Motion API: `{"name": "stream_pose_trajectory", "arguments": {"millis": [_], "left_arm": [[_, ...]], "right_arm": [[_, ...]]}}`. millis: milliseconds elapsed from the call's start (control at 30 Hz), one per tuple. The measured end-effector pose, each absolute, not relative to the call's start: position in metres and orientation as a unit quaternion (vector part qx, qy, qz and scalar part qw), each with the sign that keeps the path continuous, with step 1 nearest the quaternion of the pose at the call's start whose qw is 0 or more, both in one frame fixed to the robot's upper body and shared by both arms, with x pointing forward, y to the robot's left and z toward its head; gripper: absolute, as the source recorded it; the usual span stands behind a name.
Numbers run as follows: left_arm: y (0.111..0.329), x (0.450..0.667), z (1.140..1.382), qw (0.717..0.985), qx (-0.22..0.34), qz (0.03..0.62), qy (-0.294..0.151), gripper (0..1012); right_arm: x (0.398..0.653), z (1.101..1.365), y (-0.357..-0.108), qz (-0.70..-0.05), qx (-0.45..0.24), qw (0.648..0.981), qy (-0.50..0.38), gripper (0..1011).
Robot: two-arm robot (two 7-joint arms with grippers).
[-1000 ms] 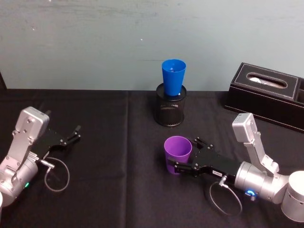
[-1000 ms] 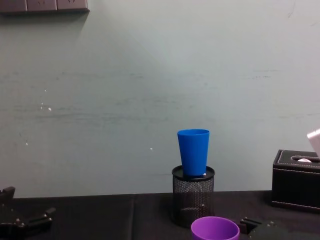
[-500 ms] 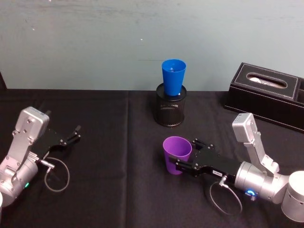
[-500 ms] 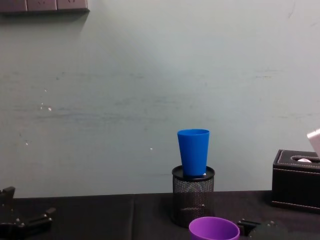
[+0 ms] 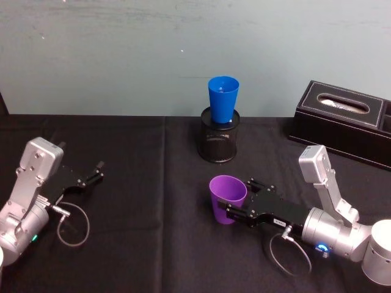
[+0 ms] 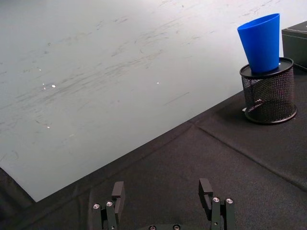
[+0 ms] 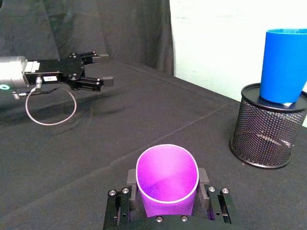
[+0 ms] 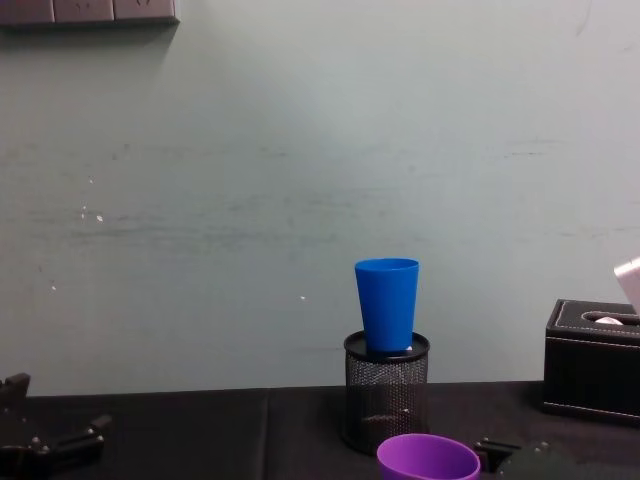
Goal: Pick up one cup with a gripper and tap it against the other cup.
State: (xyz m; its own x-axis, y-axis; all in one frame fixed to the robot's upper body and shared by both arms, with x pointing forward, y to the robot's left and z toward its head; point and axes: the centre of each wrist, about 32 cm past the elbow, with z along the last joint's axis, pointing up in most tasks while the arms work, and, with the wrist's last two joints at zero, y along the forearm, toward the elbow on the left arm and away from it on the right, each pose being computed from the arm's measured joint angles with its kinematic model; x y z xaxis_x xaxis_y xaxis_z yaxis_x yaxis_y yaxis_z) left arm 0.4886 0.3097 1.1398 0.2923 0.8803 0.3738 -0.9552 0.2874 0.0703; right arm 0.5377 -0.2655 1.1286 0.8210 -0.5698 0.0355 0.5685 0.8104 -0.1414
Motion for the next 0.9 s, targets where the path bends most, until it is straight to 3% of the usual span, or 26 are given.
{"name": "stream_pose_trajectory", "arguments": {"millis": [900], "left_arm": [[0.3096,0.4886,1.1398,0.791,0.141,0.58,-0.132,1011]], "right_arm": [[0.5377,1.1285,-0.2656,-0.299,-0.073,0.951,0.004,731]]}}
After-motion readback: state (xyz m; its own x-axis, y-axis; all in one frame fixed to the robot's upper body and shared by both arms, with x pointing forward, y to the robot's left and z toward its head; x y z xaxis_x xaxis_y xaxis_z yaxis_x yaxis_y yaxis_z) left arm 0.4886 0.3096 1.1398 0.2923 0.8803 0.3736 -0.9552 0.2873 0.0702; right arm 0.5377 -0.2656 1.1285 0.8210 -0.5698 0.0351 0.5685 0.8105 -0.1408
